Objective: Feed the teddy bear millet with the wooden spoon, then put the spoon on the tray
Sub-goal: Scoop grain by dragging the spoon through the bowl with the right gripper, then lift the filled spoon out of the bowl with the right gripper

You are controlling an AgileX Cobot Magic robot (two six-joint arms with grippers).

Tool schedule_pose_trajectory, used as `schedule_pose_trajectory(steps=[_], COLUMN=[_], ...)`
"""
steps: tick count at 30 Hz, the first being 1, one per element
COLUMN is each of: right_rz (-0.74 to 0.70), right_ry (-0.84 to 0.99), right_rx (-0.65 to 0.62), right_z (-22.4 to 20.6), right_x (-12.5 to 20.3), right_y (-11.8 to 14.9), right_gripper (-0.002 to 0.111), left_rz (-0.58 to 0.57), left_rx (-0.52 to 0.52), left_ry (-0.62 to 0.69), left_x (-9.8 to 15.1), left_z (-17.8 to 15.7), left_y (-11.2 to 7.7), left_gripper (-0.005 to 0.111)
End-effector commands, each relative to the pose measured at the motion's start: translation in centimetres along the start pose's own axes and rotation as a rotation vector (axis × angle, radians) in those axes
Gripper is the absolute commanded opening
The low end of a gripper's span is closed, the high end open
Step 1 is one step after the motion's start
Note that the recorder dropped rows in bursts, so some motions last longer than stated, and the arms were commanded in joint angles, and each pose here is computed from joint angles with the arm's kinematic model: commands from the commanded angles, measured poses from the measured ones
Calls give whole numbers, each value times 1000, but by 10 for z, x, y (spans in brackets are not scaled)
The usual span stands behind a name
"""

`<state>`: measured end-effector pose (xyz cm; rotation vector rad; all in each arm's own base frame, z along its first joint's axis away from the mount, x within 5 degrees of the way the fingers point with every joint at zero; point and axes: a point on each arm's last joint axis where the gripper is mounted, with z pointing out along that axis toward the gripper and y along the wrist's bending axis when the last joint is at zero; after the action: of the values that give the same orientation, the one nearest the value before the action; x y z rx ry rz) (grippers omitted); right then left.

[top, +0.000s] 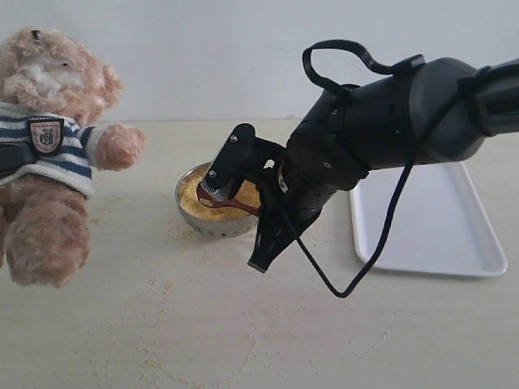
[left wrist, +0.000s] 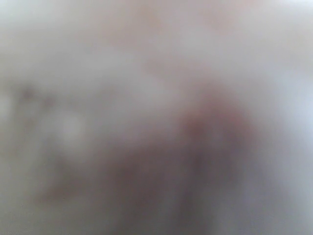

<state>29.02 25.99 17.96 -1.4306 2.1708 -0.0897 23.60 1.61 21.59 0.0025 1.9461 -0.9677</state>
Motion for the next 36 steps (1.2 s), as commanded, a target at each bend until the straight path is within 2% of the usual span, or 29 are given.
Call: schedule_pose_trajectory(steps=[1,9,16,21,32,36], right_rz=[73,110,142,150,140,153], right_ry=[8,2,-28,-42,48,45], right_rx=[-12,-54,-29,-28,-82,-100], right_z=[0,-3,-25,-36,-40,-52], right_x=[4,10,11,10,14,2], right_y=[-9,-18,-33,-34,-31,-38], right_gripper=[0,0,0,0,0,0], left_rz=[-7,-7,-7,-7,-7,-7], left_rx=[15,15,15,15,15,15], left_ry=[-11,-11,-11,-11,-11,-11], left_x=[0,0,0,0,0,0], left_z=[0,0,0,0,0,0], left_y=[-1,-1,-1,-1,-1,-1], left_gripper=[5,5,5,5,5,5])
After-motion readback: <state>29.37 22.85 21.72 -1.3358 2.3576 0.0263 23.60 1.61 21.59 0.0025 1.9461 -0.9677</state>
